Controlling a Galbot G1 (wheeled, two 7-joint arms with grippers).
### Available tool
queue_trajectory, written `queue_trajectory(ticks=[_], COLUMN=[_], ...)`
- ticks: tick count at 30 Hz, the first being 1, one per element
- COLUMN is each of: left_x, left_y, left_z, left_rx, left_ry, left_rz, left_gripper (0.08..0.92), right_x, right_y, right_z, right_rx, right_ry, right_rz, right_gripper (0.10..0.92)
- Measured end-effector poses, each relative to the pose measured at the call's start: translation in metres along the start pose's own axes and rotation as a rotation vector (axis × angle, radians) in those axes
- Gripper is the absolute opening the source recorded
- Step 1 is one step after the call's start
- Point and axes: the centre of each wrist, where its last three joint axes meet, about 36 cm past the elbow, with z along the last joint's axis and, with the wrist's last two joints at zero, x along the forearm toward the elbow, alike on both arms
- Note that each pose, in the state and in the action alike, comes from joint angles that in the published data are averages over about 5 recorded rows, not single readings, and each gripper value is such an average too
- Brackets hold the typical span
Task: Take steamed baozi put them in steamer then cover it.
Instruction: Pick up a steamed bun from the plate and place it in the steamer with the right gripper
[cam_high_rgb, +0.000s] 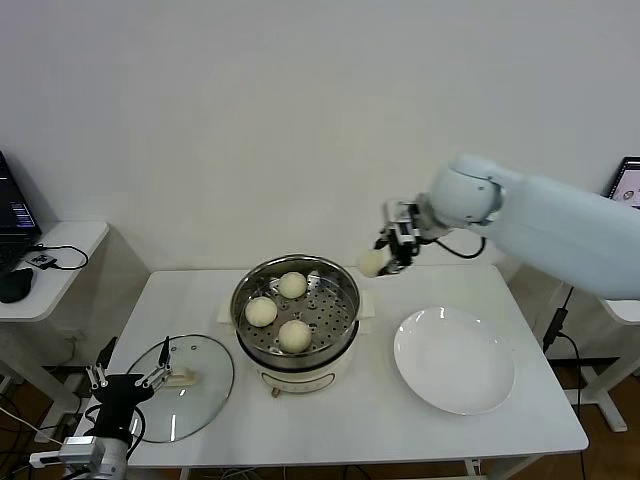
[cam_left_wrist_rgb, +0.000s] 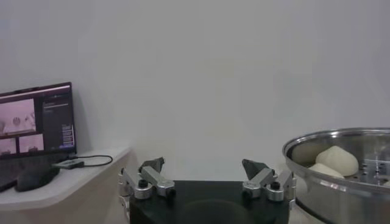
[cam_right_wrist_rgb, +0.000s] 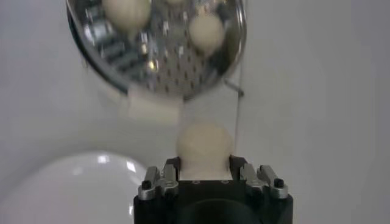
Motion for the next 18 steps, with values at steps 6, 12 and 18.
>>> queue_trajectory(ticks=[6, 12, 18], left_x=[0.0, 0.0, -0.001], left_y=[0.003, 0.007, 0.009], left_z=[0.0, -0.001, -0.002], left_rx=[-0.003, -0.01, -0.01], left_ry=[-0.002, -0.006, -0.009], left_rz=[-0.01, -0.018, -0.024], left_gripper=[0.823, 0.823, 0.823], right_x=[-0.027, -0.06, -0.09], right_y=[0.005, 0.01, 0.013], right_z=[-0.037, -0.058, -0.069], right_rx=[-0.021, -0.032, -0.043], right_ry=[-0.006, 0.017, 0.043], right_rz=[-0.023, -0.044, -0.053], right_gripper=[0.518, 0.525, 0.526])
